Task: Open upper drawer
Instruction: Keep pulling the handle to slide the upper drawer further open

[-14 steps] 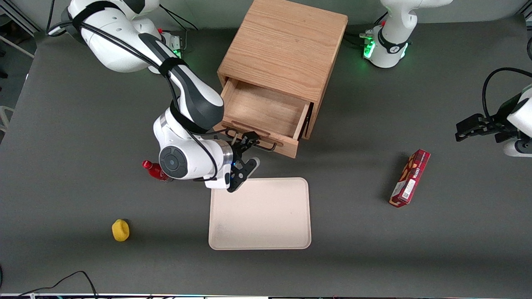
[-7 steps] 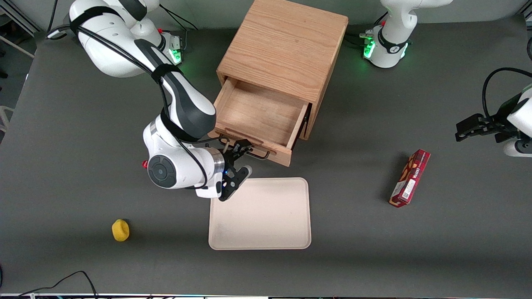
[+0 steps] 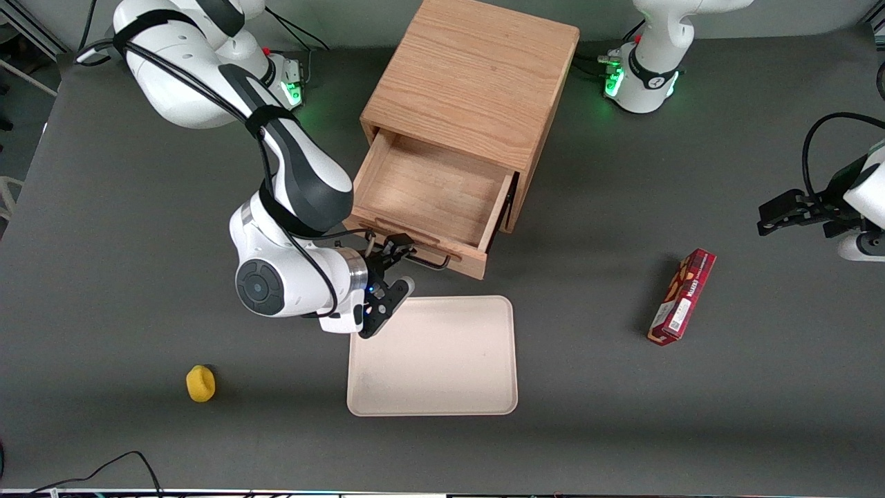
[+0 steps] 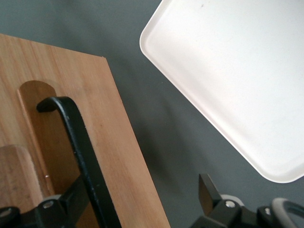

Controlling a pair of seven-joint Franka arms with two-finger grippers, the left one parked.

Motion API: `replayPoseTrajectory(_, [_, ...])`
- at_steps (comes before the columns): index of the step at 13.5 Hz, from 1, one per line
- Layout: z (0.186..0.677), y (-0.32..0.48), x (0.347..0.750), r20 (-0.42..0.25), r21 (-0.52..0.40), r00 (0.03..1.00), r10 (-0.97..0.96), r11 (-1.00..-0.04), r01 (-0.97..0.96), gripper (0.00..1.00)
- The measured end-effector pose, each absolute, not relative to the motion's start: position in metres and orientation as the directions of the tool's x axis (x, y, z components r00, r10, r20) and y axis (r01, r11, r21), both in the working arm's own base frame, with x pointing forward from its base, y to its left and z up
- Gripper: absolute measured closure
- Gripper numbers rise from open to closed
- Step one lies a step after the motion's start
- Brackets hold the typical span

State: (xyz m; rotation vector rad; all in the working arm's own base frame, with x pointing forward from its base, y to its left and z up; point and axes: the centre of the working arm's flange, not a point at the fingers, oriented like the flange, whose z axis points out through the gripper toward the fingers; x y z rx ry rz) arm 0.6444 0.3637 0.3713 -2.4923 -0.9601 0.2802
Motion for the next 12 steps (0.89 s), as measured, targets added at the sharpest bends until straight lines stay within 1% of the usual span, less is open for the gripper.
replayPoseTrajectory(6, [0.372,0.362,0.649,-0.006,-0.472,0.745,0.667,-0.658,0.586,0.00])
replayPoseTrajectory(12, [0.362,0.338,0.674,0.062,-0.420,0.757,0.651,-0.671,0.611,0.00])
